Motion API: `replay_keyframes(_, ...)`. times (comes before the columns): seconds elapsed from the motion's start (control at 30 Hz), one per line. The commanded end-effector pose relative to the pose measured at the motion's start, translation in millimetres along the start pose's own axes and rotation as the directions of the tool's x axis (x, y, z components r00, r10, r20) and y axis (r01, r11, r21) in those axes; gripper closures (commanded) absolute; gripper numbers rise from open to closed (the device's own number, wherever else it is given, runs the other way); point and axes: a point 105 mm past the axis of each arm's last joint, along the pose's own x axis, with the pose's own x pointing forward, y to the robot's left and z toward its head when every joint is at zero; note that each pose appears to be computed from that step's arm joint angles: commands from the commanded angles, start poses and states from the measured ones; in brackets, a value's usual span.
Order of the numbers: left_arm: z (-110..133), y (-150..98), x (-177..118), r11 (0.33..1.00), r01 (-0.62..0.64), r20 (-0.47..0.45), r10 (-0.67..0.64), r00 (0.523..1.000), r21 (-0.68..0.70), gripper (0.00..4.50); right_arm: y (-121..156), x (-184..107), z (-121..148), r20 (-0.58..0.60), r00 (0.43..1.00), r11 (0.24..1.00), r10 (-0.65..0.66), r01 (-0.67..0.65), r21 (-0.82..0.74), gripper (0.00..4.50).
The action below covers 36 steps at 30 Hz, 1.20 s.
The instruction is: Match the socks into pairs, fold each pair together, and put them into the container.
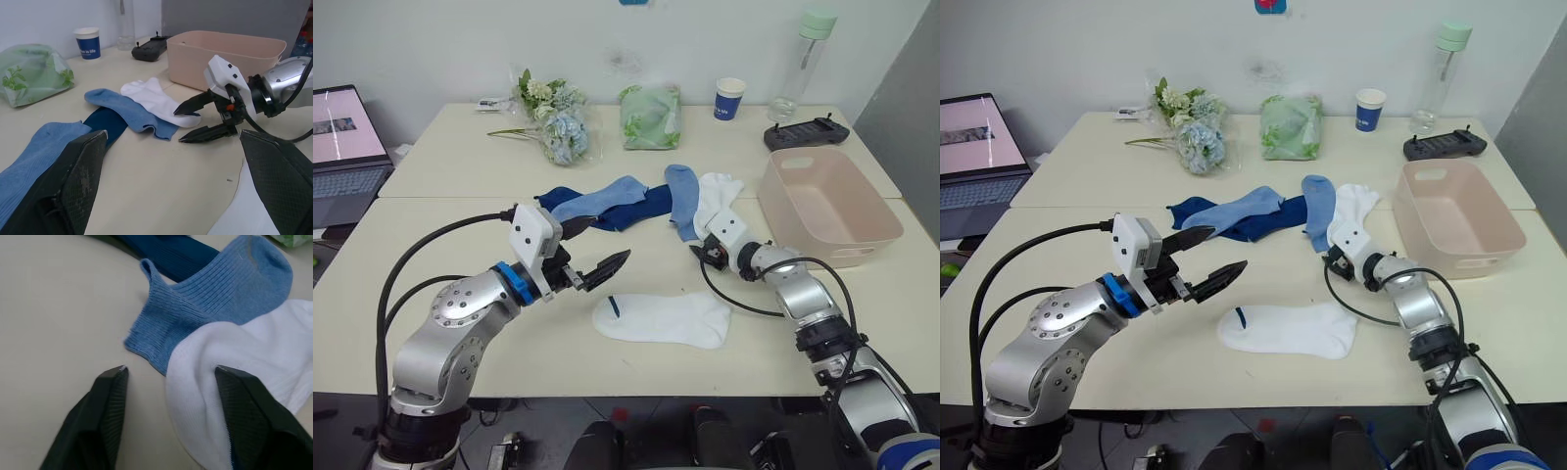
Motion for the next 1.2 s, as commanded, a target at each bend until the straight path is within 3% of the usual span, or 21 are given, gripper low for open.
replay_keyframes(0.03, 2, -8, -4, 1.000, 0.003, 0.014, -0.003, 1.000, 0.009, 0.00, -13, -3, 16, 0.060, 0.998, 0.999, -0.028, 0.029, -0.015, 2.88)
replay_keyframes(0.2, 1, -9, -4, 1.000, 0.006, 0.012, -0.006, 1.000, 0.003, 0.00, -13, -6, 24, 0.075, 0.997, 1.000, 0.015, -0.014, -0.015, 4.46)
replay_keyframes(0.43, 4, -2, -4, 1.000, -0.009, 0.028, 0.010, 1.000, -0.029, 0.00, 20, -28, 44, 0.131, 0.945, 0.950, 0.299, -0.282, -0.134, 4.46)
replay_keyframes(0.57, 3, 5, -8, 0.998, 0.003, 0.006, -0.002, 1.000, -0.069, 0.00, 35, -51, 60, 0.167, 0.879, 0.888, 0.448, -0.414, -0.203, 4.46)
replay_keyframes(0.7, -4, 14, -17, 0.997, 0.018, -0.056, -0.022, 0.998, -0.074, 0.00, 68, -71, 68, 0.157, 0.775, 0.787, 0.612, -0.579, -0.211, 4.46)
replay_keyframes(0.8, -1, 25, -21, 0.998, 0.004, -0.068, -0.008, 0.998, -0.056, 0.00, 83, -73, 72, 0.154, 0.754, 0.768, 0.639, -0.612, -0.190, 4.46)
replay_keyframes(0.93, -2, 32, -25, 0.999, -0.007, -0.082, 0.004, 0.997, -0.035, 0.00, 95, -61, 68, 0.130, 0.768, 0.776, 0.627, -0.600, -0.197, 4.46)
replay_keyframes(1.0, -4, 42, -27, 0.999, -0.046, -0.091, 0.048, 0.995, 0.026, 0.00, 99, -50, 75, 0.169, 0.779, 0.798, 0.603, -0.591, -0.121, 4.46)
replay_keyframes(1.13, -7, 42, -29, 1.000, -0.019, -0.114, 0.020, 0.993, 0.013, 0.00, 102, -31, 82, 0.193, 0.798, 0.820, 0.571, -0.564, -0.096, 4.46)
replay_keyframes(1.2, -7, 41, -30, 1.000, -0.023, -0.118, 0.025, 0.993, 0.015, 0.00, 107, -32, 82, 0.195, 0.778, 0.801, 0.597, -0.590, -0.100, 3.99)
